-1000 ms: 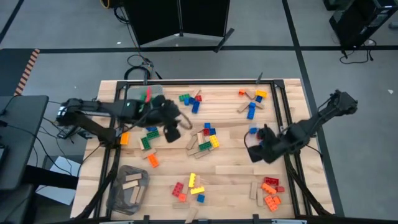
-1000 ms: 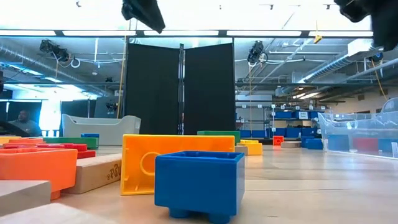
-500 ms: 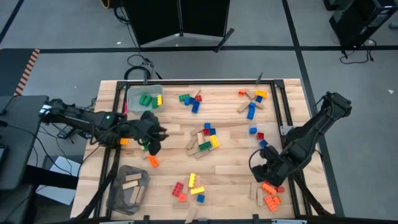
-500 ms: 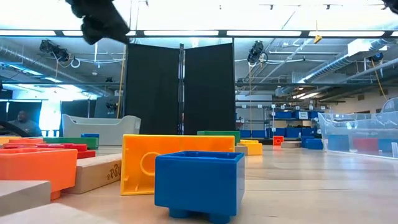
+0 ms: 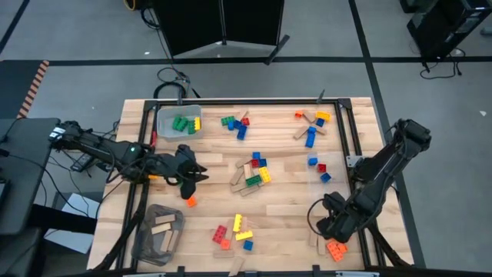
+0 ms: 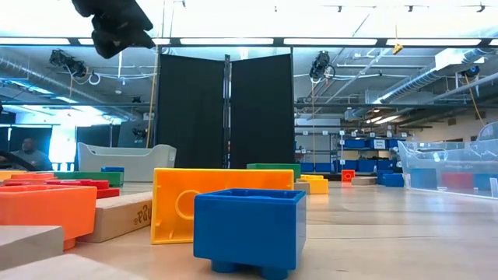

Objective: Sort blocks by size
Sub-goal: Put the large orange game piece into the gray bin

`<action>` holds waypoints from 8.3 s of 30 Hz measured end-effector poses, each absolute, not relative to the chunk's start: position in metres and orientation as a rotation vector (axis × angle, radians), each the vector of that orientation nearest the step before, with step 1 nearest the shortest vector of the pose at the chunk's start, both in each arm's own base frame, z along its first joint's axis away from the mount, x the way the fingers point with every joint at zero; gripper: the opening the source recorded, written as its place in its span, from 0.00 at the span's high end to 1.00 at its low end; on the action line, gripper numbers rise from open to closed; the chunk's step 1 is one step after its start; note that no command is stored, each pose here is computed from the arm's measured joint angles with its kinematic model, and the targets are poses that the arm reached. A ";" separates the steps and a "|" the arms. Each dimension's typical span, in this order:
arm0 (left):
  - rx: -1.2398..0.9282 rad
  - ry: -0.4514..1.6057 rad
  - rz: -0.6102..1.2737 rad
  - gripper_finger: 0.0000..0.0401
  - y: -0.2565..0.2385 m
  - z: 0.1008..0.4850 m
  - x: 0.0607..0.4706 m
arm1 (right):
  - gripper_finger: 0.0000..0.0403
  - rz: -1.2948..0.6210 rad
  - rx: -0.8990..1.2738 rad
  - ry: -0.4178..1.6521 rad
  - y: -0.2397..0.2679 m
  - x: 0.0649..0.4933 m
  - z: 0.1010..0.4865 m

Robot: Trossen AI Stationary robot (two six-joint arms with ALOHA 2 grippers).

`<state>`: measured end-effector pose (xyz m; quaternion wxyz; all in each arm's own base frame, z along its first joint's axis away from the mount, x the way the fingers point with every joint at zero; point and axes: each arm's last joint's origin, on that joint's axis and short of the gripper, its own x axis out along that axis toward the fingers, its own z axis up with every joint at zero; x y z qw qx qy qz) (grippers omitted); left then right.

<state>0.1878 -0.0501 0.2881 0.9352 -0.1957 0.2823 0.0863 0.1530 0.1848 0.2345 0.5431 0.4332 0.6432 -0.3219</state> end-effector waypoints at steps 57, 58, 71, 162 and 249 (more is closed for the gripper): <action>-0.419 0.481 0.143 0.65 -0.052 0.297 0.193 | 0.74 -0.822 0.750 1.709 0.236 0.189 0.185; -0.424 0.470 0.140 0.65 -0.052 0.298 0.194 | 0.74 -0.831 0.741 1.709 0.237 0.190 0.193; -0.445 0.393 0.121 0.65 -0.053 0.305 0.197 | 0.74 -0.880 0.668 1.331 0.222 0.223 0.282; -0.259 0.268 0.270 0.64 0.157 0.271 0.230 | 0.73 -0.349 0.314 0.609 -0.084 0.391 0.327; -0.191 -0.162 -0.132 0.30 0.126 0.319 0.271 | 0.72 -0.297 0.142 0.465 -0.050 0.359 0.383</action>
